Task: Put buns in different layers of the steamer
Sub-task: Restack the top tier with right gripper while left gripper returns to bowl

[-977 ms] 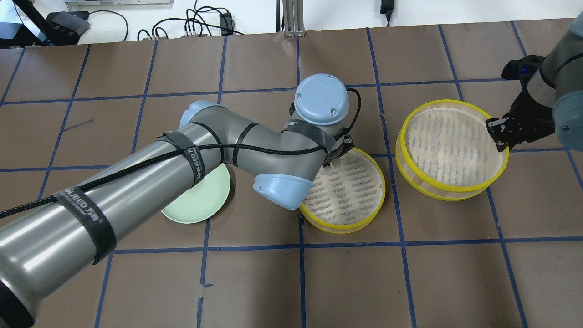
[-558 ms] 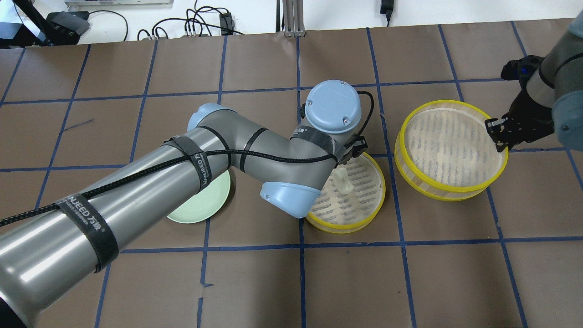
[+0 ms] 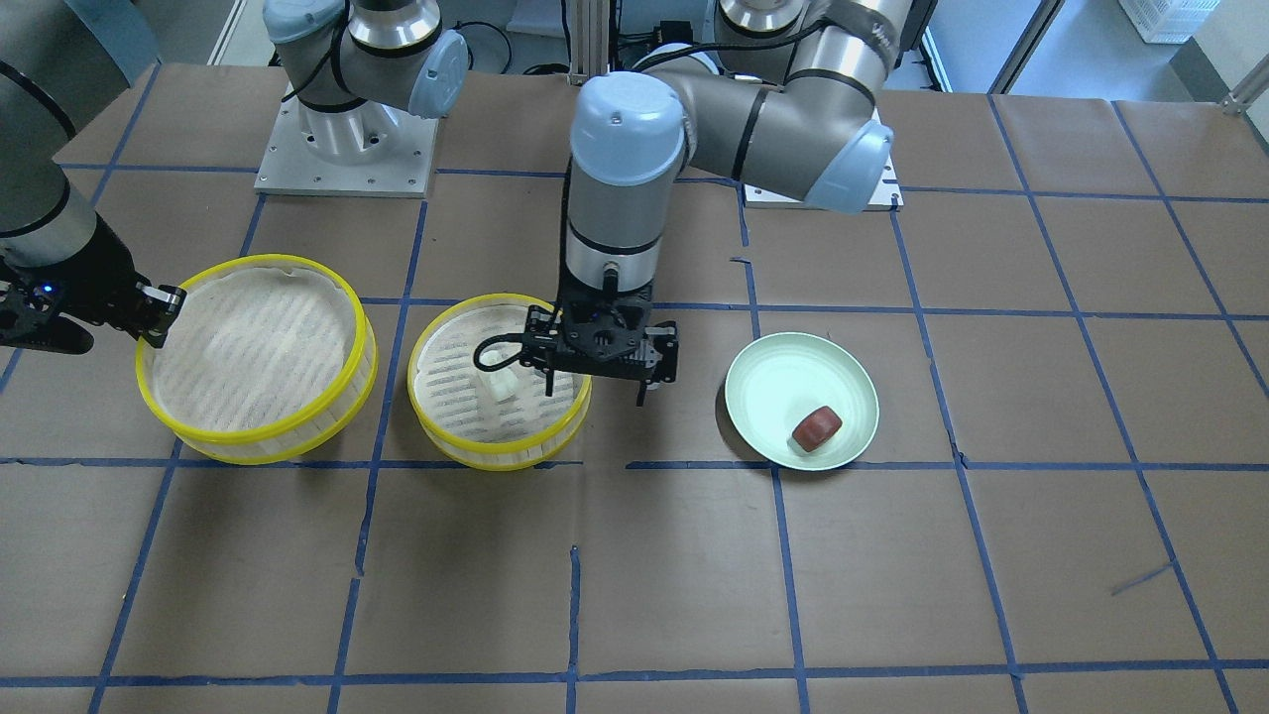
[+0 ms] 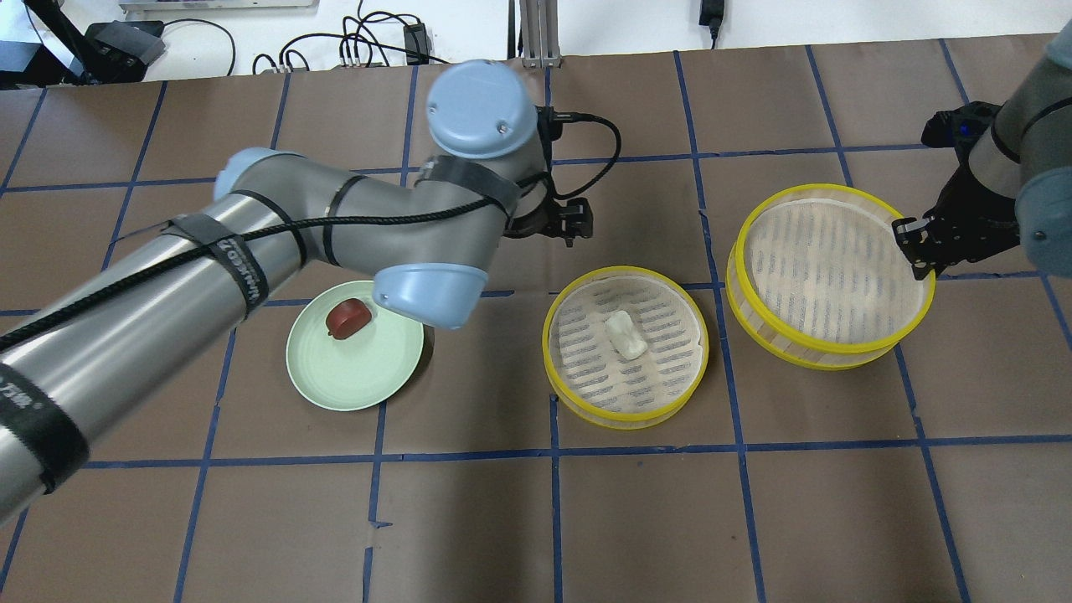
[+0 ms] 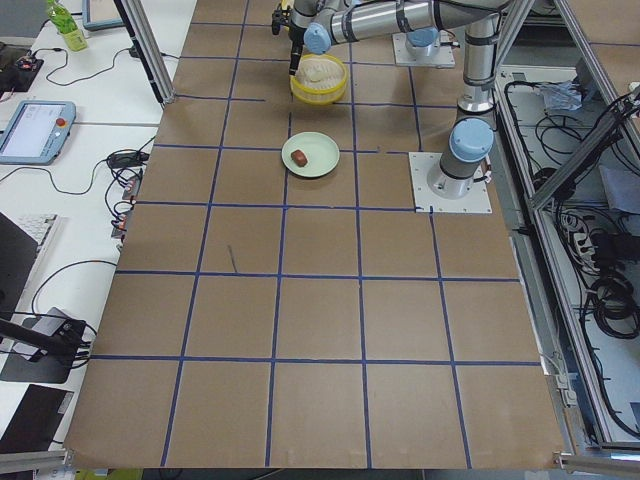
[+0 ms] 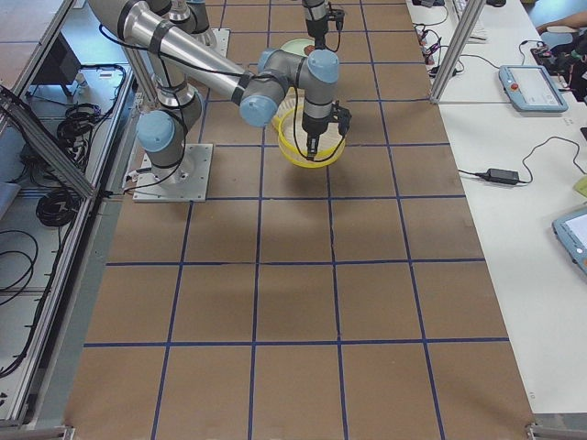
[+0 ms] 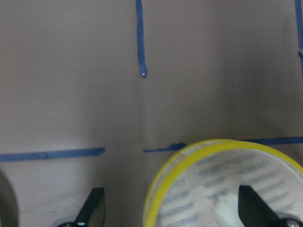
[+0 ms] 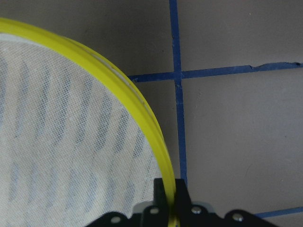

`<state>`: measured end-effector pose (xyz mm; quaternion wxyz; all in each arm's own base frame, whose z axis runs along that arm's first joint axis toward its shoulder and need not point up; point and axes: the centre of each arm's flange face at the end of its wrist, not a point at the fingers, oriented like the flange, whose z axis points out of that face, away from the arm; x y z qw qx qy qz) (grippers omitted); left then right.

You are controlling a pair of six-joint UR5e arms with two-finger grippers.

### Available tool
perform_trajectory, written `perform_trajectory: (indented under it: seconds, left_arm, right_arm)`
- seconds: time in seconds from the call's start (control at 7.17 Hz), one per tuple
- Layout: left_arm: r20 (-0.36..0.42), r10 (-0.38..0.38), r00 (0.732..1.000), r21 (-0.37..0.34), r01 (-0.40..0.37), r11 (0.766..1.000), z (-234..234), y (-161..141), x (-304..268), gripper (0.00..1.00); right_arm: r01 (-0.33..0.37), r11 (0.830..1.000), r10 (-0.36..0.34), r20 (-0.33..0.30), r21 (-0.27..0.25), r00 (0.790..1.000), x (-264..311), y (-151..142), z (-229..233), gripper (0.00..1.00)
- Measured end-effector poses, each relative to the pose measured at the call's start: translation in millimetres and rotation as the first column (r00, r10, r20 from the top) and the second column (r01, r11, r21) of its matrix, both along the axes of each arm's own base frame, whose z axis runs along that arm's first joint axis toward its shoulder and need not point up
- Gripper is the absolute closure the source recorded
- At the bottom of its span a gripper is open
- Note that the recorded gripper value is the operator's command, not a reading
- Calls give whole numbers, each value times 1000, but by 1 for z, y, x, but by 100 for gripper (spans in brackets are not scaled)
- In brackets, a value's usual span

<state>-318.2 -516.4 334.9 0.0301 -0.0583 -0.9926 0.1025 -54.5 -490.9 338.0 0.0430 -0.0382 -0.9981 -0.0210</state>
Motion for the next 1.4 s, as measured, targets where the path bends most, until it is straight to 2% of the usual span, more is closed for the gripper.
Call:
perform_trajectory:
  seconds: [0.28,0.42,0.7,0.98,1.12,1.4]
  left_arm:
    - [43,-70,997,62,68,996,20,-18,90,0]
    - [54,-60,997,106,54,993,12,-24,134,0]
    - [57,-30,998,206,18,978,-44,-18,196,0]
    - [58,-7,998,241,-7,970,-88,-16,222,0]
    - [62,3,998,251,-18,968,-108,-23,228,0]
    - [79,19,997,238,-38,971,-129,-34,232,12]
  right_arm:
    - [-26,1000,26,1,0,1000,26,-4,3,91]
    - [-51,999,51,-5,-11,999,63,-10,6,91]
    - [-91,995,91,-10,-28,996,154,-15,5,92]
    - [-131,991,131,-12,-3,991,232,-2,-15,93]
    - [-158,987,159,-22,11,987,248,6,-24,94]
    - [-211,977,212,-42,33,976,253,15,-36,94]
